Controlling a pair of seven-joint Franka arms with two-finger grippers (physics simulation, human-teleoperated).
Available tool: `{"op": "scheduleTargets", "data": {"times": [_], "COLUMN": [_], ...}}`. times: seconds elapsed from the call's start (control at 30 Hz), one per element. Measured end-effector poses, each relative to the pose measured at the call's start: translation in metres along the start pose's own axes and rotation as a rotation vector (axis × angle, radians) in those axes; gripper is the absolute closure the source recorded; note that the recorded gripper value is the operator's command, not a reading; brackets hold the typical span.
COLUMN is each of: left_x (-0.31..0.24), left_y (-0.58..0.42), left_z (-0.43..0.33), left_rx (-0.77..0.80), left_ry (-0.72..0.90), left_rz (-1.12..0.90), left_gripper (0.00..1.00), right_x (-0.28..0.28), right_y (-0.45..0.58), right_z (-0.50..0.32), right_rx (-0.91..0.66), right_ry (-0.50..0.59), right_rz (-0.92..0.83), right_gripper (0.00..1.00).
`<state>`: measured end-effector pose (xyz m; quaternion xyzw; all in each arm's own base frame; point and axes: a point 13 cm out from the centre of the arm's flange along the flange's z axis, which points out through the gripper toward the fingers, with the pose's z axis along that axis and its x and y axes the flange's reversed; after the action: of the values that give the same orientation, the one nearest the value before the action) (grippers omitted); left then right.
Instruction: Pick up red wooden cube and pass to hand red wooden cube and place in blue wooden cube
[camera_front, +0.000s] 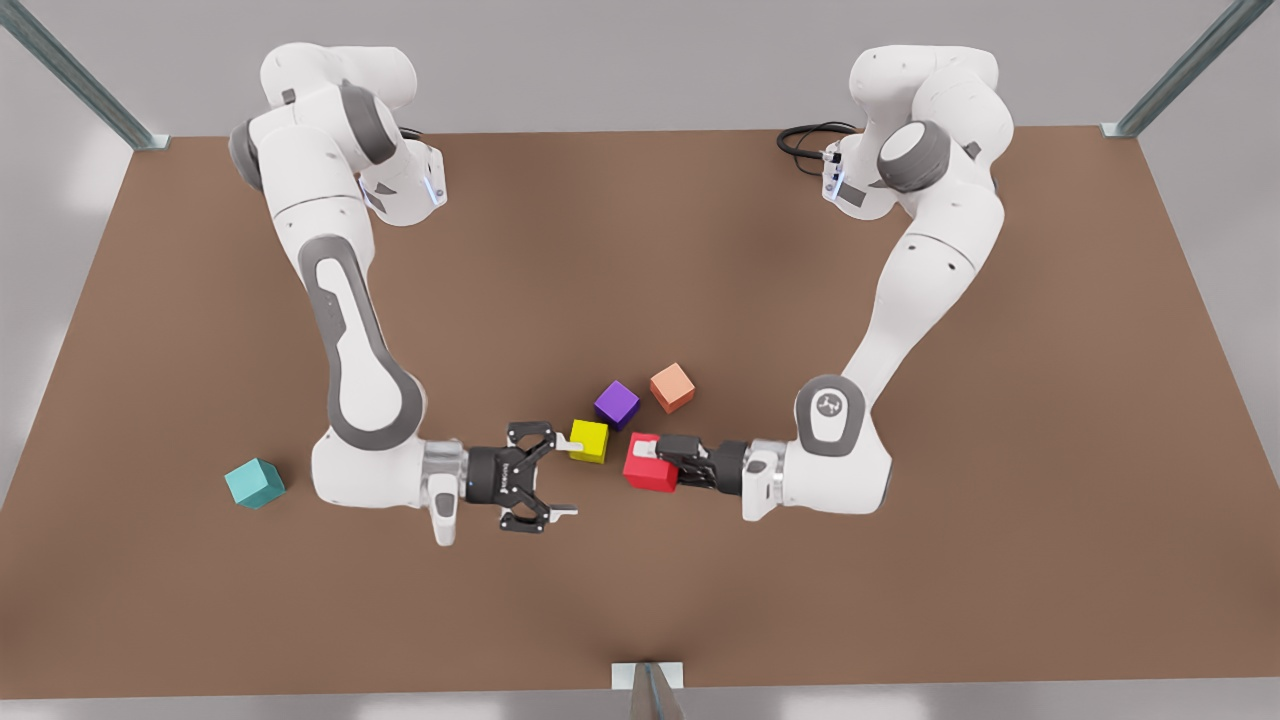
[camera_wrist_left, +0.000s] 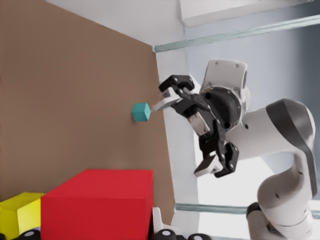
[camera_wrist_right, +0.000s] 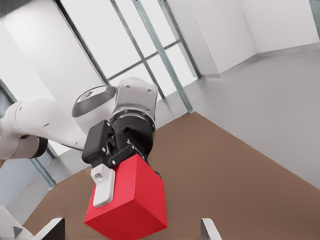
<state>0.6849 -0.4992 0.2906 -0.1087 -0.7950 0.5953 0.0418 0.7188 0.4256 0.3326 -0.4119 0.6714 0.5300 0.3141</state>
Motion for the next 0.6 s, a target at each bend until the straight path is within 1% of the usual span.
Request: {"op": "scheduleTargets", "data": {"times": [0.27,0.6], "left_x": [-0.002,-0.005], "left_y": [0.001,-0.001], "left_z": [0.0,0.001], "left_rx": [0.016,0.067], "left_ry": [-0.009,-0.016], "left_rz": [-0.078,-0.209], "left_gripper": [0.37,0.37], "right_x": [-0.001,0.01], "right_y": [0.012,0.023], "right_z": [0.025,0.056], "right_rx": [-0.058,-0.089], "right_ry": [-0.052,-0.074], "right_rz": [-0.195,-0.333], "right_gripper": [0.0,0.0]}}
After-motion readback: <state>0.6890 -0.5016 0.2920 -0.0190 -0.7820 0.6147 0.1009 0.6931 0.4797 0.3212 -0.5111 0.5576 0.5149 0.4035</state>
